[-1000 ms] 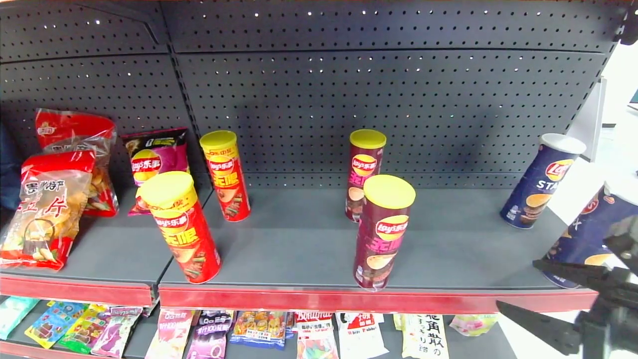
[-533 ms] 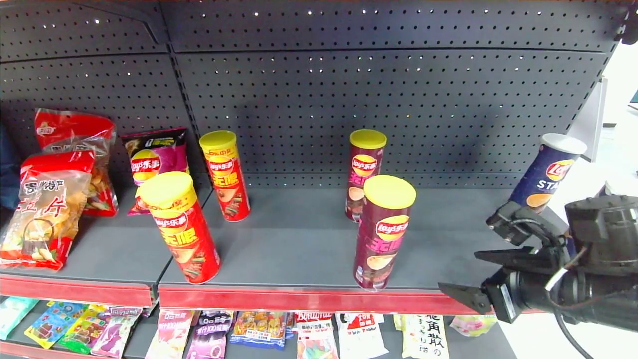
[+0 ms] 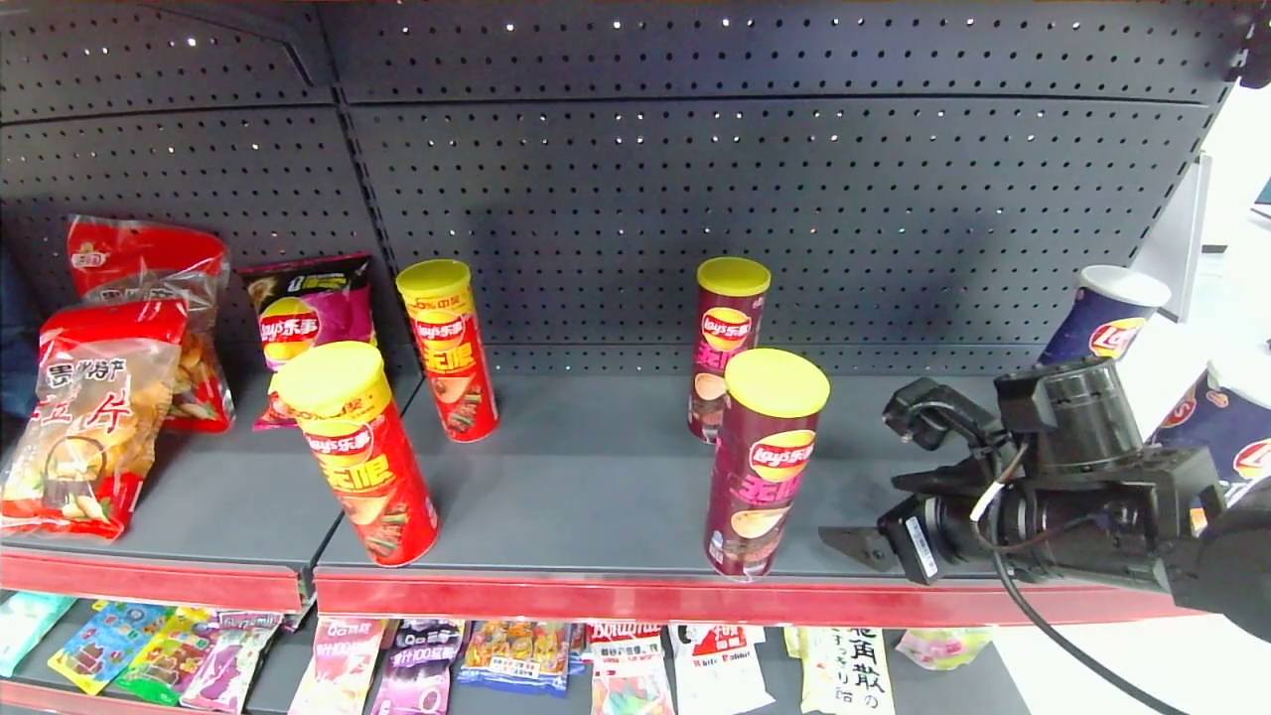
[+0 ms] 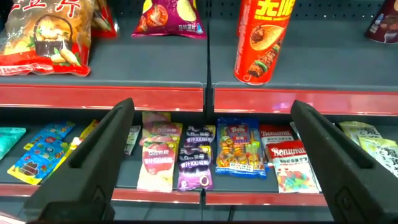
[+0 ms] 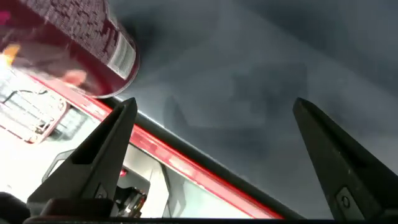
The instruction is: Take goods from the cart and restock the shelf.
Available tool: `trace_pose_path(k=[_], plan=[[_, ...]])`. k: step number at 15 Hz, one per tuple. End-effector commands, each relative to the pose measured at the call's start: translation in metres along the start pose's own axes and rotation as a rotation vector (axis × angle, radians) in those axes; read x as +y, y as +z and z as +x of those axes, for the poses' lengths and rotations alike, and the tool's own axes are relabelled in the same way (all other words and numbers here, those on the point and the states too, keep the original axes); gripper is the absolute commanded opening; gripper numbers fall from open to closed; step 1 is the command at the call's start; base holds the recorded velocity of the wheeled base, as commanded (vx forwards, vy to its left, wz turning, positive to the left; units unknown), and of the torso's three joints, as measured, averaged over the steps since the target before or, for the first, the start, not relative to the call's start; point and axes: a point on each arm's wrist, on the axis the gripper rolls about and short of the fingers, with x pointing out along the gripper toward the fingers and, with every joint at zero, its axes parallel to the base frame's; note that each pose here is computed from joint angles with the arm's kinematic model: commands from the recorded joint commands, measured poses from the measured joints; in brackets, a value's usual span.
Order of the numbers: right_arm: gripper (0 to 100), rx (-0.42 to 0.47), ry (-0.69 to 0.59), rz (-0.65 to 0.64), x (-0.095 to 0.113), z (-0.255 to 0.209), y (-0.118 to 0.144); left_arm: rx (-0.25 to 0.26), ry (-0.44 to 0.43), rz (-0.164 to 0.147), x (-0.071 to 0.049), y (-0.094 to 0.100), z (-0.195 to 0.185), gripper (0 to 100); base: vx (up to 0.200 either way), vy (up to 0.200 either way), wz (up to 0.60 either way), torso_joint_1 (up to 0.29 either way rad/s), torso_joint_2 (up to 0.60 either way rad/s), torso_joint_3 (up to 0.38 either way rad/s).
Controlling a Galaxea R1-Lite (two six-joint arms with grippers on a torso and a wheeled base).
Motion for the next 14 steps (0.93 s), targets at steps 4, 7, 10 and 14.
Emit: trace_pose_path(k=[4, 7, 10, 14], plan=[[100, 0.021, 0.003, -0.018, 0.008, 0.017, 0.002, 0.003, -0.001, 0.001, 0.000, 0.000, 0.000, 100, 0.000, 0.000, 0.00, 0.000, 0.00, 0.000], [100, 0.017, -0.004, -0.021, 0.009, 0.023, 0.002, 0.001, -0.004, 0.009, 0.000, 0.000, 0.000, 100, 0.000, 0.000, 0.00, 0.000, 0.00, 0.000], [100, 0.017, -0.016, -0.024, 0.009, 0.033, 0.001, 0.001, -0.002, 0.009, 0.000, 0.000, 0.000, 100, 0.000, 0.000, 0.00, 0.000, 0.00, 0.000], [100, 0.021, -0.014, -0.025, 0.009, 0.038, 0.002, 0.001, -0.001, 0.009, 0.000, 0.000, 0.000, 100, 0.000, 0.000, 0.00, 0.000, 0.00, 0.000]])
